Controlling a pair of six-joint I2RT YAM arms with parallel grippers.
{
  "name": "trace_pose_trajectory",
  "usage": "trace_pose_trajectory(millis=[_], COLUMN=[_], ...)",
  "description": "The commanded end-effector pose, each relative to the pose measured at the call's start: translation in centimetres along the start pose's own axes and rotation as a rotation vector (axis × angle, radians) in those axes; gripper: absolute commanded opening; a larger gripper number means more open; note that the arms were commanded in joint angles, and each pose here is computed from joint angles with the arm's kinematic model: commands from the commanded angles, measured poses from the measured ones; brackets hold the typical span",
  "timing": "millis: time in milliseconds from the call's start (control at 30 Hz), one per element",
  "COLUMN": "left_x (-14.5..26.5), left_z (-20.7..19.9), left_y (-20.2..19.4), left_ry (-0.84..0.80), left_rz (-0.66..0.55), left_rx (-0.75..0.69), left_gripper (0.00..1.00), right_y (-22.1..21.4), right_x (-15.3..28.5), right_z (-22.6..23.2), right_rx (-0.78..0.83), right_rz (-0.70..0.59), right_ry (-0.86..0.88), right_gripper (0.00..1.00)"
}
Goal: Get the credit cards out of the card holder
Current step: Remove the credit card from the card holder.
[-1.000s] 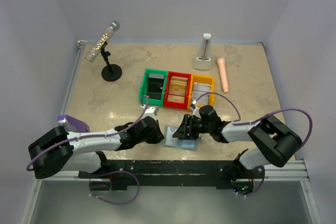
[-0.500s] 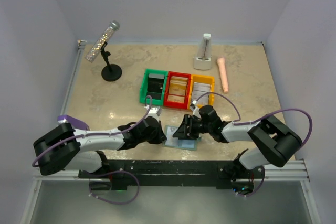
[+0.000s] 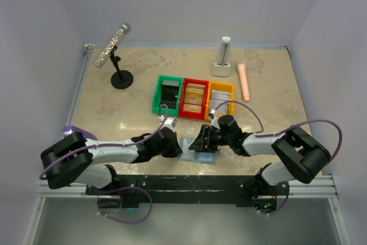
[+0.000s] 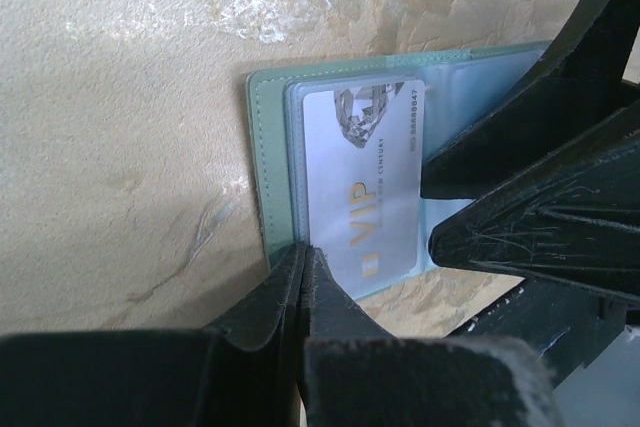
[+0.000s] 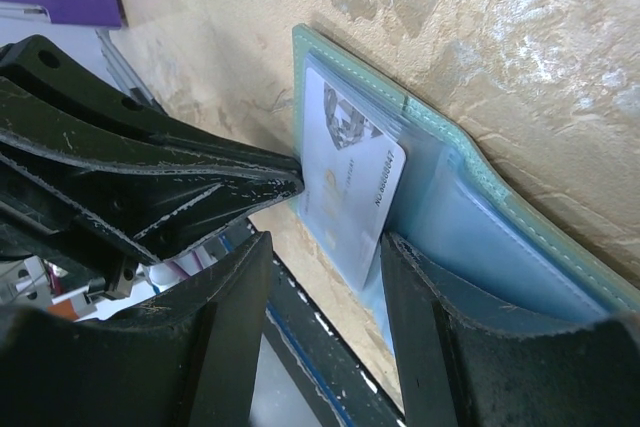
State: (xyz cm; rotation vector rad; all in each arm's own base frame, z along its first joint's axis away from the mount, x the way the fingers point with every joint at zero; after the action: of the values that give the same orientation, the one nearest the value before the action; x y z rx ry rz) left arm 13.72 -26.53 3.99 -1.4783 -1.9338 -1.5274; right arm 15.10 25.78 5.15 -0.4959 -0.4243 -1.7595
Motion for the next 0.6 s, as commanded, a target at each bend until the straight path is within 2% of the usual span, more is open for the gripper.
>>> trace_pose_trajectory(millis=[0, 567], left_x=[-0.3, -0.5], left_z=[1.6, 2.2], left_y=[-1.4, -2.6], left_ry=[0.07, 0.077], left_rz=[0.04, 0.073], left_rx=[0.006, 0.029], left_gripper=[0.0, 0.0], right_y=[0.1, 0.3], right_x=[0.3, 0.4], right_z=[0.3, 1.5], right_rx=[0.012, 0.014], right_rz=[-0.019, -0.044], right_ry=[0.017, 0.117], right_gripper=[0.52, 0.51])
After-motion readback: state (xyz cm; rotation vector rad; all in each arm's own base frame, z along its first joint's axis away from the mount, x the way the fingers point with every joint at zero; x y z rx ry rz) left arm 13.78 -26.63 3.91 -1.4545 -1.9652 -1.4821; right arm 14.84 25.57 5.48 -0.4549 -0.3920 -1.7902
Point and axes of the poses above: each gripper's point midway between its finger pads, its own x axis back along the fingers, its own z axis along the line the jaws close on, y = z × x, the point moved 3 cm from there along x, back along the fingers, and after that the axes turned 11 degrees about -x, right-handed, at the moved point
